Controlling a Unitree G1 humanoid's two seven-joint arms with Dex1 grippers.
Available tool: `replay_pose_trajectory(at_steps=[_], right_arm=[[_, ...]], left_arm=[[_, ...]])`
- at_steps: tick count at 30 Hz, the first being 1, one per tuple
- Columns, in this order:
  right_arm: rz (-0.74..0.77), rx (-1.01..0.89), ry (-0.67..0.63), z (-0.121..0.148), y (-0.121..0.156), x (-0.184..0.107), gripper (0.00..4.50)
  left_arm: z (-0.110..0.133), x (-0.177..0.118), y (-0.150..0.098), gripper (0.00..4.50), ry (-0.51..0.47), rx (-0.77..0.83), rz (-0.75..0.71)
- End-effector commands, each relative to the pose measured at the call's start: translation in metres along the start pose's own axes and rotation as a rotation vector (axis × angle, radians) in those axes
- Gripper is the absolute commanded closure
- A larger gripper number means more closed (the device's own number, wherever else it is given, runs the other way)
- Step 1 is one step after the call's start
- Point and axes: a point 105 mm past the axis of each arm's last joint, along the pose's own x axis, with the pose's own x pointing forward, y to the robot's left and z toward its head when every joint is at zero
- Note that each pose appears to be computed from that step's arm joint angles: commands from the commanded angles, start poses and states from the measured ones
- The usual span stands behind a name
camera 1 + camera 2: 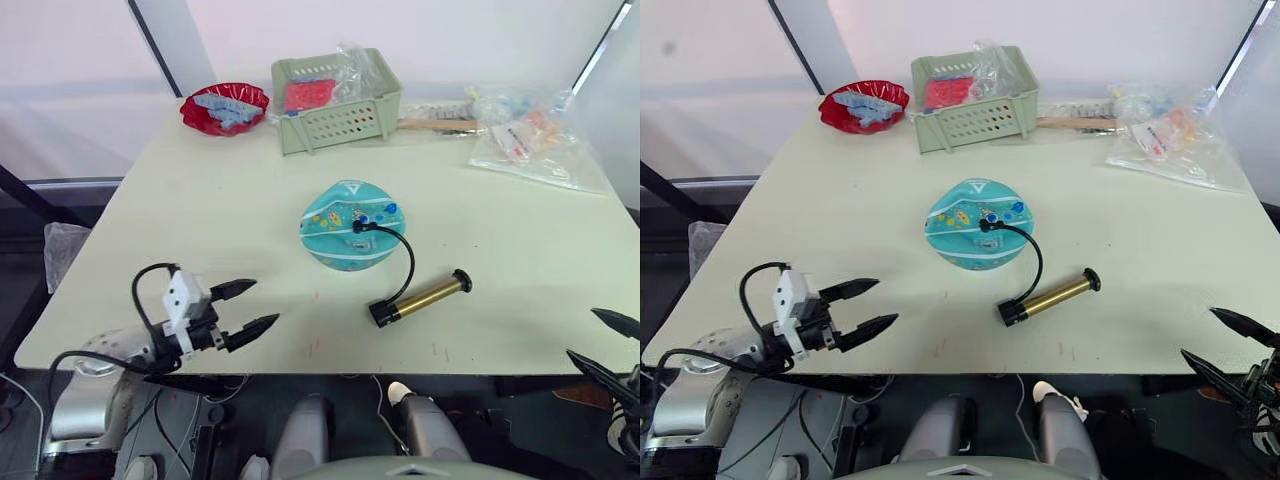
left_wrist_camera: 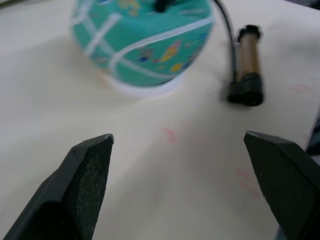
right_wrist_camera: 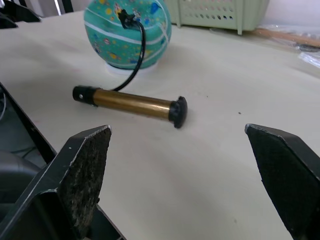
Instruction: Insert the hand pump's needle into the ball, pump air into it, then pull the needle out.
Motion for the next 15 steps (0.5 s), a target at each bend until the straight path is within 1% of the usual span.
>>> replay_pose_trajectory(at_steps=[1, 4, 8, 11, 15], right_arm=[[0.033, -0.023, -0.036, 0.013, 0.003, 0.007, 0.00], [0.042, -0.031, -0.048, 0.019, 0.003, 0.010, 0.00], [0.081, -0.025, -0.051, 0.024, 0.011, 0.012, 0.00], [0.094, -0.026, -0.055, 0.026, 0.016, 0.016, 0.00], [0.099, -0.047, -0.074, 0.033, 0.019, 0.022, 0.00]], left_arm=[[0.020, 0.023, -0.021, 0.09, -0.033, 0.018, -0.098], [0.030, 0.037, -0.031, 0.09, -0.042, 0.026, -0.150], [0.041, 0.055, -0.043, 0.09, -0.033, 0.055, -0.247], [0.046, 0.068, -0.044, 0.09, -0.022, 0.085, -0.286], [0.049, 0.092, -0.047, 0.09, -0.011, 0.120, -0.351]])
